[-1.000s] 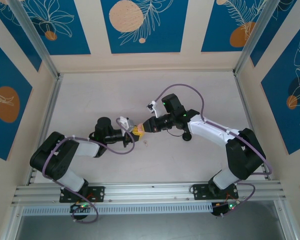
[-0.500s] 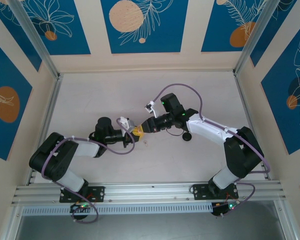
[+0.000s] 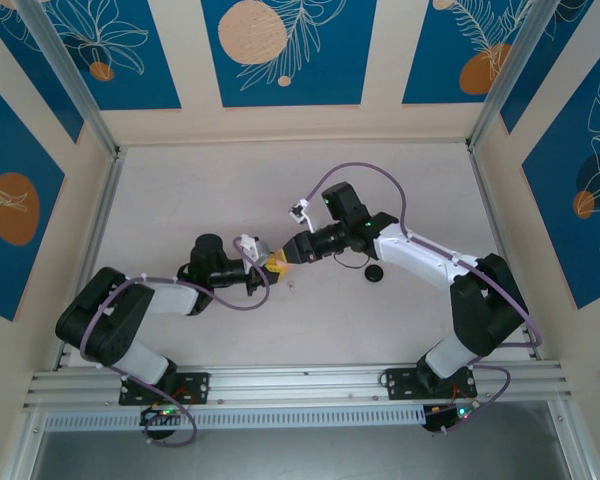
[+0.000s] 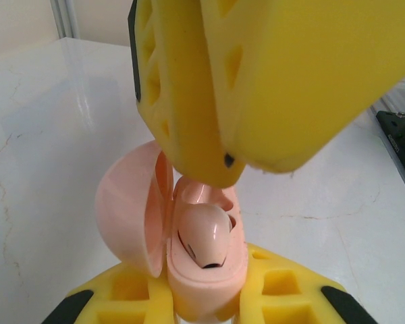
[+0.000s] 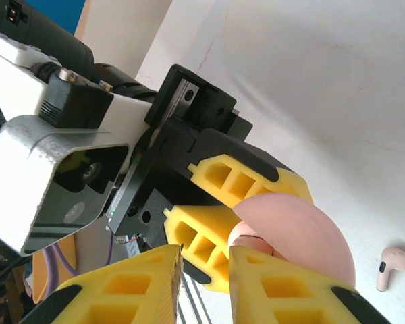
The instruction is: Insert the wireless bluetooth earbuds into the charging case
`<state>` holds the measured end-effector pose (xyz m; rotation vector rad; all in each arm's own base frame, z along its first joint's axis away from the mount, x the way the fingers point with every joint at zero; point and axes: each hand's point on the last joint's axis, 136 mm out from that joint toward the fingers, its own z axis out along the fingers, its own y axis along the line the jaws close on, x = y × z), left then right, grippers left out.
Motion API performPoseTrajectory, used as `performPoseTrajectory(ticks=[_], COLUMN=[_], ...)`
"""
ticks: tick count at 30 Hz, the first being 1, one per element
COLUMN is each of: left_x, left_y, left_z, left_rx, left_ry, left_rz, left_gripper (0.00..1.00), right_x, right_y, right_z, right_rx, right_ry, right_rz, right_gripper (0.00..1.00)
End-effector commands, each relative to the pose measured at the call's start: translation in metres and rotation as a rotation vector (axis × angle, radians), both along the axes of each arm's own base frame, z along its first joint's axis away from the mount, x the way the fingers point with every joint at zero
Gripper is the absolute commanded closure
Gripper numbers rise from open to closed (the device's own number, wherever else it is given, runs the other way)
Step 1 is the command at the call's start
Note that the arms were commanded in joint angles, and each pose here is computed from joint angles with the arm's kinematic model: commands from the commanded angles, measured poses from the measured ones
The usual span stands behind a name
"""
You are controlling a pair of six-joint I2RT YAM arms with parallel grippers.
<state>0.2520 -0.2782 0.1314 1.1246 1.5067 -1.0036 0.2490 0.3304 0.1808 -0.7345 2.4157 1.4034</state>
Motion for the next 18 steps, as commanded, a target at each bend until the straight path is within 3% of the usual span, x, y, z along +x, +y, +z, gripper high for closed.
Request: performPoseTrajectory(ticks=[1,7,12,18], left_x=[0.006,0.024,0.026,0.013], left_y=[-0.002,0.015,0.031,0.047], left_z=[0.01,-0.006,-0.012,-0.014], left_rx=[-0.007,0.019,0.033,0.082], left_ry=[-0.027,0.068,0.146,0.164], left_rz=[0.033,0.193,0.305,0.357], left_gripper=[0.86,0.86,0.86,0.86], right_x=[-0.001,0.002,-0.001,-0.006], right_y=[-0.007,-0.04,-0.067,-0.065], right_z=[0.025,0.015,-0.007,-0.042], right_rx=[0.01,-0.215,-0.425,-0.606], right_ry=[-0.047,-0.021,0.089,0.23], right_rz=[-0.009,-0.158,-0.265,-0.246], right_gripper=[0.74,0.74,0.74,0.68])
